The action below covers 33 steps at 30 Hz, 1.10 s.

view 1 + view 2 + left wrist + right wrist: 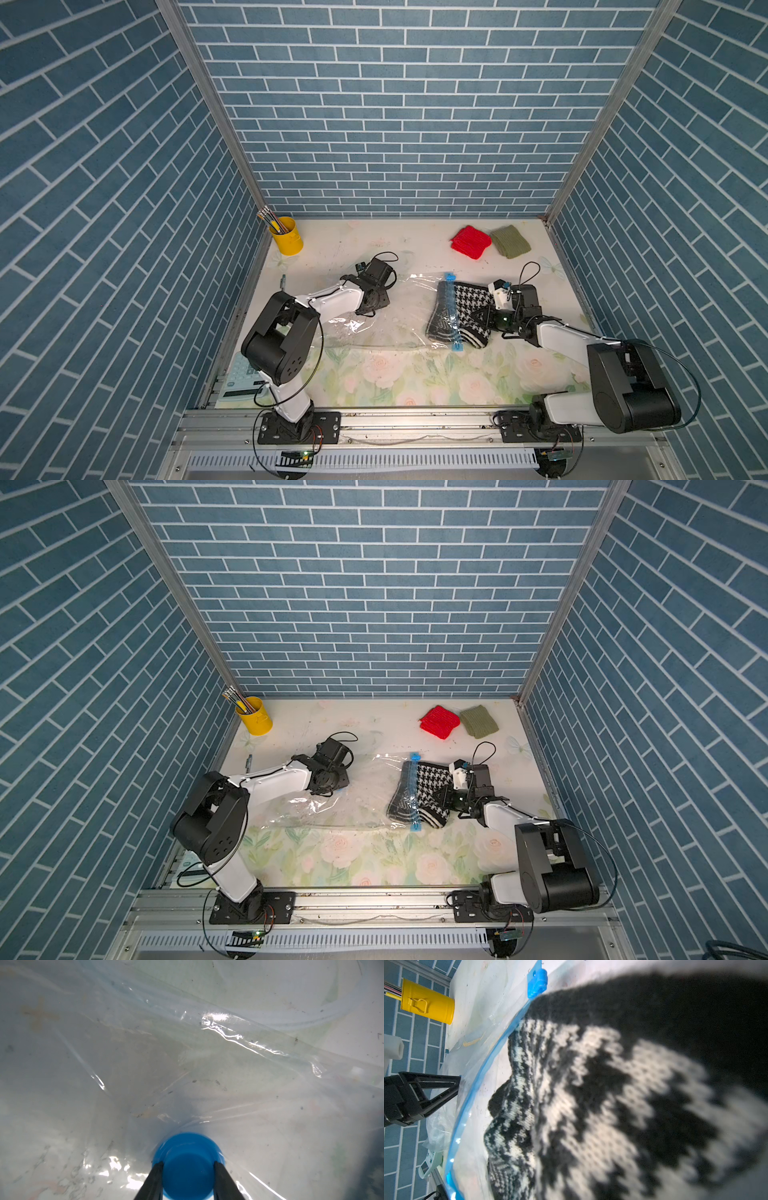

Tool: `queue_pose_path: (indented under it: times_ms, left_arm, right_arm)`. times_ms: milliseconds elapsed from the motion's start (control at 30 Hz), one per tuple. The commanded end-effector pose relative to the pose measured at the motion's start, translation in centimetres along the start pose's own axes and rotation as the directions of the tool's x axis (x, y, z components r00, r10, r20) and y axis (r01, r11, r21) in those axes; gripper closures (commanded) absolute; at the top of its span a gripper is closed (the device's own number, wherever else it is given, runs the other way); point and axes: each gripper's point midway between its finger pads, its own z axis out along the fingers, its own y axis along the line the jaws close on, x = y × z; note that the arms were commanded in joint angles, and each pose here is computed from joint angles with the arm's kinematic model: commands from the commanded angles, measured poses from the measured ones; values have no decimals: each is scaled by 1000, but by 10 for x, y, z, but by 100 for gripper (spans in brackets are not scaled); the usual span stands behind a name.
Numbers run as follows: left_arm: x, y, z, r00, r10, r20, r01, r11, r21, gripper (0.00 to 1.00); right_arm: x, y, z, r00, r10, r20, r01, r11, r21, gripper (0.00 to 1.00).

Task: Take the scarf out of the vacuum bag
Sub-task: Take out the scarf from the vacuum bag.

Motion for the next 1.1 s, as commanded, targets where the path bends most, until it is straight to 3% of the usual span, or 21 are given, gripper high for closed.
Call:
queue_pose_path:
  times_ms: [0, 1067]
  left_arm:
    - [-4, 12, -4, 999, -18, 30, 19, 999, -38, 91]
    - [-3, 13, -4, 999, -16, 32, 17, 999, -40, 91]
  right_arm:
    - [-10, -2, -3, 1000, -12, 29, 12, 1000, 13, 100]
    - [-32, -31, -11, 994, 69, 82, -77, 992, 101, 100]
